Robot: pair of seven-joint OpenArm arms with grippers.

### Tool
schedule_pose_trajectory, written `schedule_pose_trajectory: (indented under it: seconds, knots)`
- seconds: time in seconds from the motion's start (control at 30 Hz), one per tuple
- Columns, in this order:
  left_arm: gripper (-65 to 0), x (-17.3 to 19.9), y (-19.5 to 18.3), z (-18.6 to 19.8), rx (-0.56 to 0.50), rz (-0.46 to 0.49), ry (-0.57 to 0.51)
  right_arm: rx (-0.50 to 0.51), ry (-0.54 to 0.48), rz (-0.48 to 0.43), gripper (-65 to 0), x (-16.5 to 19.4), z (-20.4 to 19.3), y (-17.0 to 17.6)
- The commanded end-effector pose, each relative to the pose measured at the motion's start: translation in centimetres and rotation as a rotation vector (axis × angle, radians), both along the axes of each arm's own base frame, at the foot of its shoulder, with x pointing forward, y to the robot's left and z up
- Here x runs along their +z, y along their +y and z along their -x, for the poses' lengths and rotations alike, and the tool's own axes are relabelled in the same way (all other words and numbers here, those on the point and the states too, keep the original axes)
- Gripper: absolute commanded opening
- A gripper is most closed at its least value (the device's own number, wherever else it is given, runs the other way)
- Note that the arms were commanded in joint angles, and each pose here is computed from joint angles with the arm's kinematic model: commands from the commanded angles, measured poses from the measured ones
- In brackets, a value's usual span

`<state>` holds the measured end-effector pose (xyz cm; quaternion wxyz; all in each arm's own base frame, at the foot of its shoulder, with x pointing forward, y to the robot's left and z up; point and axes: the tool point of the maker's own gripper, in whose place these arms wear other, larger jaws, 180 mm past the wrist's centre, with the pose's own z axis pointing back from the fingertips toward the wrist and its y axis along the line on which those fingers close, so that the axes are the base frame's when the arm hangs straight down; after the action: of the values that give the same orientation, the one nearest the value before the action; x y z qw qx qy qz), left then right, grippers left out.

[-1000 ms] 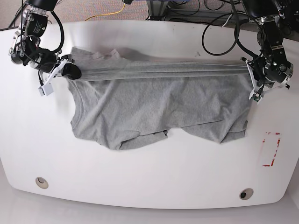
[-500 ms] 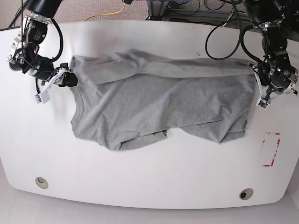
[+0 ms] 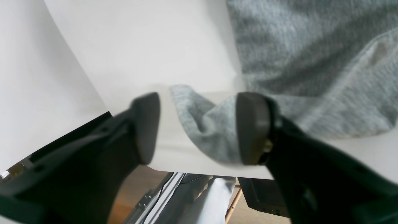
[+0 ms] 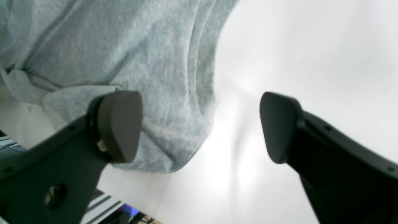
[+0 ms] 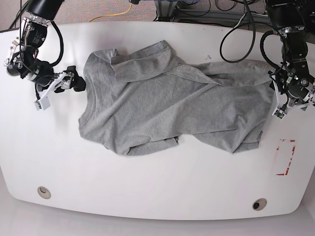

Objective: Layout the t-shirt on the table in an organized manner, then fold the t-shirt properly
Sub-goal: 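Move the right gripper to the shirt shoulder and grasp it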

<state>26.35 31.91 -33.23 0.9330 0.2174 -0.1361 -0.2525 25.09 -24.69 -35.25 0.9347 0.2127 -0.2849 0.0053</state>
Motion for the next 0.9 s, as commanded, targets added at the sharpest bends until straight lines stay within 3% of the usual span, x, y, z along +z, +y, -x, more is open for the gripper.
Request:
schedule_pose_trajectory:
  seconds: [0.0, 0.13, 0.87]
  knots:
    - [-27.4, 1.6, 1.0, -0.6, -0.001, -0.042, -0.033, 0.025, -0.063, -0.040, -8.1, 1.9, -0.3, 0.8]
    - [-27.4, 1.6, 1.0, -0.7, -0.001, -0.042, -0.034, 0.043, -0.068, -0.067, -8.1, 2.1, 0.5, 1.7]
    - [-27.6, 4.8, 0.4, -2.5, -0.026, -0.065, -0.140, -0.080, 0.028, -0.246, -8.1, -2.8, 1.0, 2.7]
